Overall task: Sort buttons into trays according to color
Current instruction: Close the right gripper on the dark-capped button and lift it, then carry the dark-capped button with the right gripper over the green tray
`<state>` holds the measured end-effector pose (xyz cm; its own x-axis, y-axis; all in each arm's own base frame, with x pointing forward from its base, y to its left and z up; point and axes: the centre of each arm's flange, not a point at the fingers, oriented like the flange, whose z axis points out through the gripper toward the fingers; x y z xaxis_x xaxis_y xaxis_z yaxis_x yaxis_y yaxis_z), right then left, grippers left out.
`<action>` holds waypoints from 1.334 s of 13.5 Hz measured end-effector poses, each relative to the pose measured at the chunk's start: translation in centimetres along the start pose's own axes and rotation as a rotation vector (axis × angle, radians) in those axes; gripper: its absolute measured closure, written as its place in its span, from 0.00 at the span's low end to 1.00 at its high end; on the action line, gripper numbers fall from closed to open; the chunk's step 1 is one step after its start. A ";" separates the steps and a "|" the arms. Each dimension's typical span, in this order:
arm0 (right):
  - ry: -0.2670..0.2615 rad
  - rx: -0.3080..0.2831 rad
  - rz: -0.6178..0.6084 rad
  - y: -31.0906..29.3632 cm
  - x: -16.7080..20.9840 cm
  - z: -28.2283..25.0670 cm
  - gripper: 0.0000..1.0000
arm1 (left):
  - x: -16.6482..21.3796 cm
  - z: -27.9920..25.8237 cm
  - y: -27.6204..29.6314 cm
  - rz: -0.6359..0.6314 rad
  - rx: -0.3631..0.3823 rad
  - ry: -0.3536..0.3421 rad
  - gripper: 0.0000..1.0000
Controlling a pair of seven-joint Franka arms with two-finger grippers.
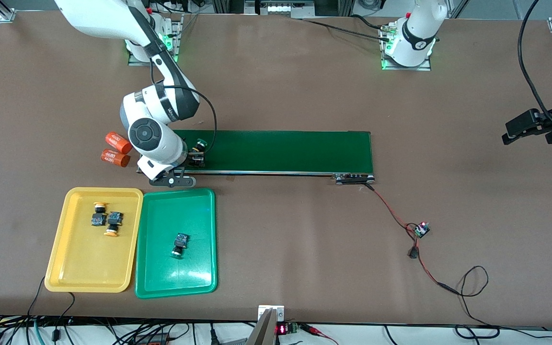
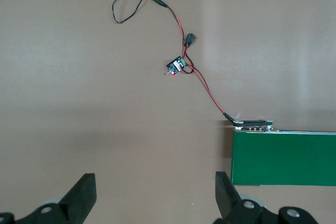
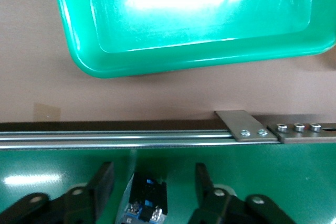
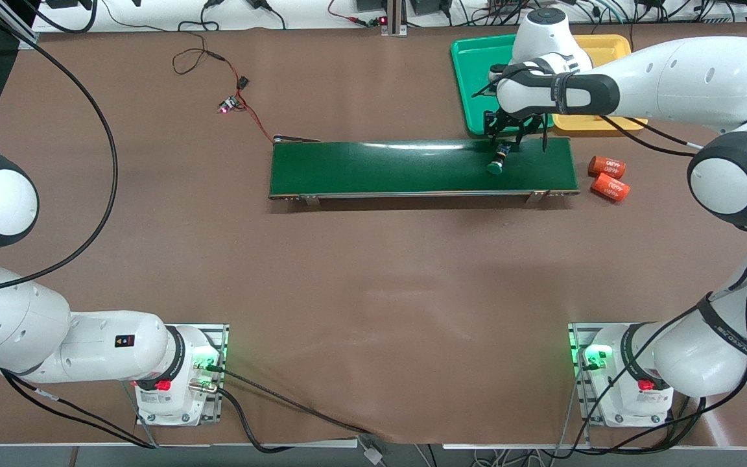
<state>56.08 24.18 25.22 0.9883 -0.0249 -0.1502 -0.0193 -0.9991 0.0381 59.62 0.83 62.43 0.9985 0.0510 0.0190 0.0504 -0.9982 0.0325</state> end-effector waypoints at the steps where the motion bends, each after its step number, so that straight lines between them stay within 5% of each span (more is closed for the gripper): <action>1: -0.013 -0.005 0.003 0.2 0.0 0.1 0.15 | 0.0 0.0 0.0 0.000 0.000 -0.001 0.00; 3: -0.023 -0.009 0.008 0.6 0.0 0.2 0.00 | -0.1 0.1 0.0 0.000 0.000 -0.007 0.00; 6: -0.038 -0.011 0.021 1.4 0.1 0.3 0.00 | -0.1 0.1 0.0 0.000 0.000 -0.012 0.00; 11: -0.163 0.068 0.009 3.5 -0.1 1.0 0.00 | -0.2 0.2 0.0 0.000 0.001 -0.018 0.00; 14: -0.183 0.074 0.011 3.6 -0.3 1.1 0.00 | -0.2 0.2 -0.1 -0.002 -0.003 -0.020 0.00; 16: -0.184 0.075 0.013 3.7 -0.3 1.2 0.04 | -0.2 0.2 -0.1 -0.003 -0.005 -0.020 0.00; 18: -0.185 0.076 0.010 3.9 -0.2 1.2 0.29 | -0.2 0.2 -0.2 -0.004 -0.005 -0.021 0.00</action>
<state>55.65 20.25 24.20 0.9437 -0.0339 -0.3292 -0.0474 -0.9983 -0.0331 59.40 0.99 62.24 0.9985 0.0544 -0.0020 0.0544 -0.9978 0.0380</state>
